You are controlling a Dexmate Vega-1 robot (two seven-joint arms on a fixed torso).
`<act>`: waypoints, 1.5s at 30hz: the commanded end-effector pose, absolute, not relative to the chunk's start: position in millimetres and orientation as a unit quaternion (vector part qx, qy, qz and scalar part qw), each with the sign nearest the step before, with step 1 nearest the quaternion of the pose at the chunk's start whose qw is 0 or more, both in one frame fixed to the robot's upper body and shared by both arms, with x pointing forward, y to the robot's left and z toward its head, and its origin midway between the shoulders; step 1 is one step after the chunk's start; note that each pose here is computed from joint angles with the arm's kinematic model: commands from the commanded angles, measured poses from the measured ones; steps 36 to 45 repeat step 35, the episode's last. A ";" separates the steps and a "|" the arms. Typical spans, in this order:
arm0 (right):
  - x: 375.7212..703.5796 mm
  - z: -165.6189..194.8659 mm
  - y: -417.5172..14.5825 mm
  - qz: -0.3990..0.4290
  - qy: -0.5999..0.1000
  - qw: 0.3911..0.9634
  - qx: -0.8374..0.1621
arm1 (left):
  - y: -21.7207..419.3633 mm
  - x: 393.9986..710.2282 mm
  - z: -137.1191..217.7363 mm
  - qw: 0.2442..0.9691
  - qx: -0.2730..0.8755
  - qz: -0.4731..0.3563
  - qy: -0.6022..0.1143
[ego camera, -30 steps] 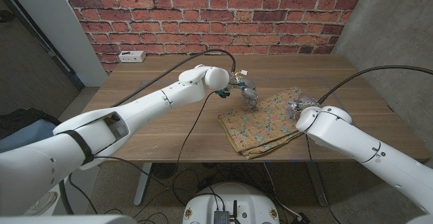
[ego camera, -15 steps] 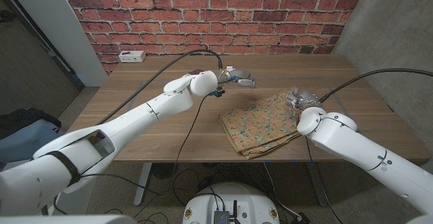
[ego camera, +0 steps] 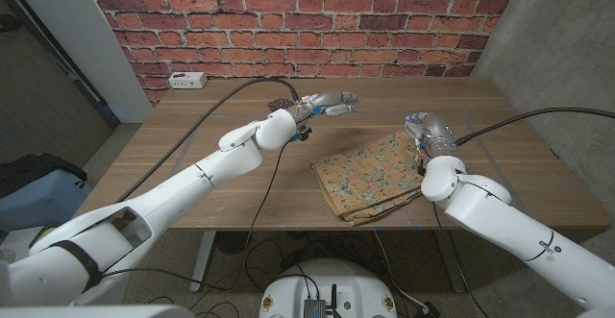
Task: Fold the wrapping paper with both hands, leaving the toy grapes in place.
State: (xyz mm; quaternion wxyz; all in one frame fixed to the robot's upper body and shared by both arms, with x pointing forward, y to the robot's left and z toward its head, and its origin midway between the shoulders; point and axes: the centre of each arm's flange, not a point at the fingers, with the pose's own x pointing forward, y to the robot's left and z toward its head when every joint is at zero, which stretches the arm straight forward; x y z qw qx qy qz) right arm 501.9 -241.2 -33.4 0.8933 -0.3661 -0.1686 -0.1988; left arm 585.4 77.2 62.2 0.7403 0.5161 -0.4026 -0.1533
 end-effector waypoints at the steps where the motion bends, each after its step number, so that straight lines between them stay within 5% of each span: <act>1: 502.8 -31.6 -238.8 -0.164 -0.257 0.912 -0.273 | 113.7 594.7 48.0 0.795 0.418 -0.146 -0.415; 24: 496.2 -43.7 -207.7 -0.111 -0.333 0.926 -0.138 | 186.7 607.8 24.3 0.834 0.264 -0.172 -0.453; 35: 457.9 -50.6 -172.0 -0.178 -0.352 0.913 -0.110 | 232.2 617.2 5.8 0.871 0.138 -0.164 -0.441; 45: 457.9 -50.6 -172.0 -0.178 -0.352 0.913 -0.110 | 232.2 617.2 5.8 0.871 0.138 -0.164 -0.441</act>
